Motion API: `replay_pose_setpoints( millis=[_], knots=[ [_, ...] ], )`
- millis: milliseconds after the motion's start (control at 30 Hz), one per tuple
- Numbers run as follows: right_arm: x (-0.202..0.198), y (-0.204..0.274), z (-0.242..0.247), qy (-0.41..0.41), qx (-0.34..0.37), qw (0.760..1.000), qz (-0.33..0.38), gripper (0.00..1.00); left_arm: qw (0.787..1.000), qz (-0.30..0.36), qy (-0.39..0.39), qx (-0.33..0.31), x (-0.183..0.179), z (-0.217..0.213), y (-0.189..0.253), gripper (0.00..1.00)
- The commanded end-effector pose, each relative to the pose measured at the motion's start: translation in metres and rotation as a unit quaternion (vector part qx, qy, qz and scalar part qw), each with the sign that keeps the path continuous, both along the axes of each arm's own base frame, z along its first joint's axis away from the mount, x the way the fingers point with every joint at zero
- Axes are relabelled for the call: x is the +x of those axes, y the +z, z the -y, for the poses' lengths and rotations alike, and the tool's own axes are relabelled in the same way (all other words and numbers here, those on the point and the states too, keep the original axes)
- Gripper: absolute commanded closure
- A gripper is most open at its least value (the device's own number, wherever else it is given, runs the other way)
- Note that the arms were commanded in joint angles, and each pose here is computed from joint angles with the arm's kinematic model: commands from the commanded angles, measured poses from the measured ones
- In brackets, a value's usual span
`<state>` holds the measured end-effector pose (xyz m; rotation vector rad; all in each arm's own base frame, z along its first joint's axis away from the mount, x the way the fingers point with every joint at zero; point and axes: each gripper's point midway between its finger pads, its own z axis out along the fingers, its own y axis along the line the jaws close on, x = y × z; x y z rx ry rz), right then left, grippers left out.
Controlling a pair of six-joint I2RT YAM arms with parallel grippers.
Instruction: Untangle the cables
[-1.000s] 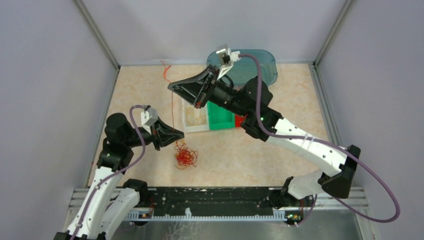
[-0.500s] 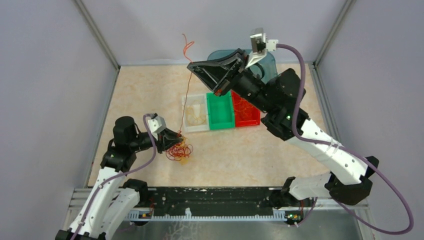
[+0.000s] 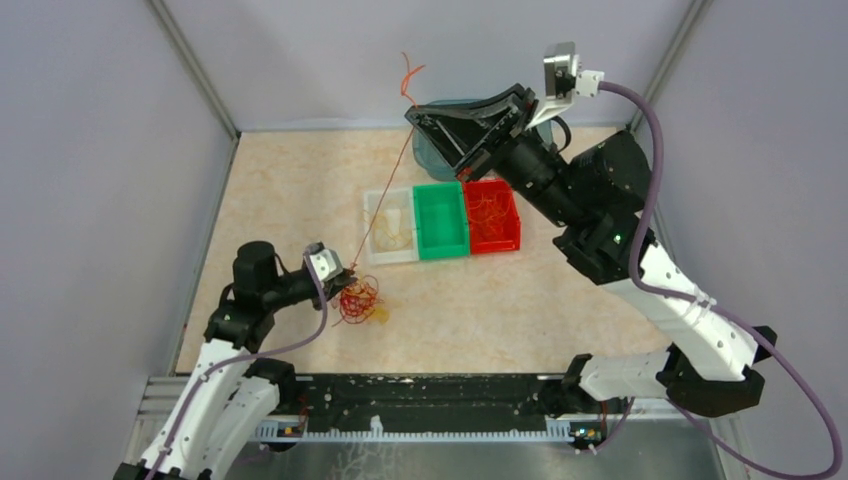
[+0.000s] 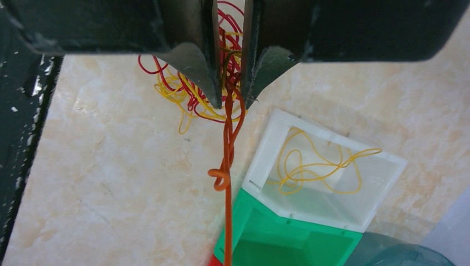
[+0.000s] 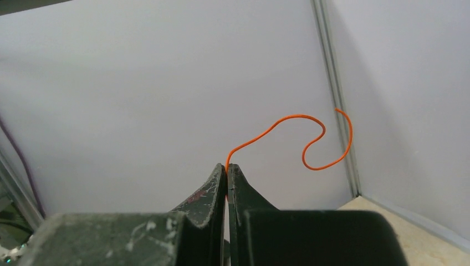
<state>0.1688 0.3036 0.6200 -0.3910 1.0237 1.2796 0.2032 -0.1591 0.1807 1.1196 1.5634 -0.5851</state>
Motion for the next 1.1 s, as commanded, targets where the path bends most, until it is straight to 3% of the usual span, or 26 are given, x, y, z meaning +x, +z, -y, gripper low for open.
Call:
replay_pose_setpoints(
  millis=[0, 100, 500, 700, 833, 1067],
  knots=[
    [-0.027, 0.079, 0.075, -0.065, 0.086, 0.991, 0.077, 1.0, 0.996, 0.018, 0.02, 0.082, 0.003, -0.021, -0.037, 0.76],
    [-0.03, 0.089, 0.097, -0.1, 0.089, 0.987, 0.088, 1.0, 0.993, 0.022, 0.04, 0.107, 0.007, -0.03, -0.047, 0.68],
    [-0.019, 0.088, 0.143, -0.205, 0.071, 0.973, 0.079, 1.0, 0.987, 0.049, 0.011, 0.154, -0.001, -0.038, -0.061, 0.56],
    [-0.015, 0.088, 0.163, -0.249, 0.064, 0.964, 0.072, 1.0, 0.981, 0.049, 0.018, 0.188, 0.0, -0.048, -0.079, 0.73],
    [-0.021, 0.097, 0.192, -0.284, 0.077, 0.952, 0.077, 1.0, 0.977, 0.052, 0.03, 0.205, 0.004, -0.055, -0.086, 0.9],
    [-0.011, 0.079, 0.195, -0.315, 0.048, 0.946, 0.065, 1.0, 0.978, 0.051, 0.034, 0.198, 0.008, -0.053, -0.075, 0.97]
  ],
)
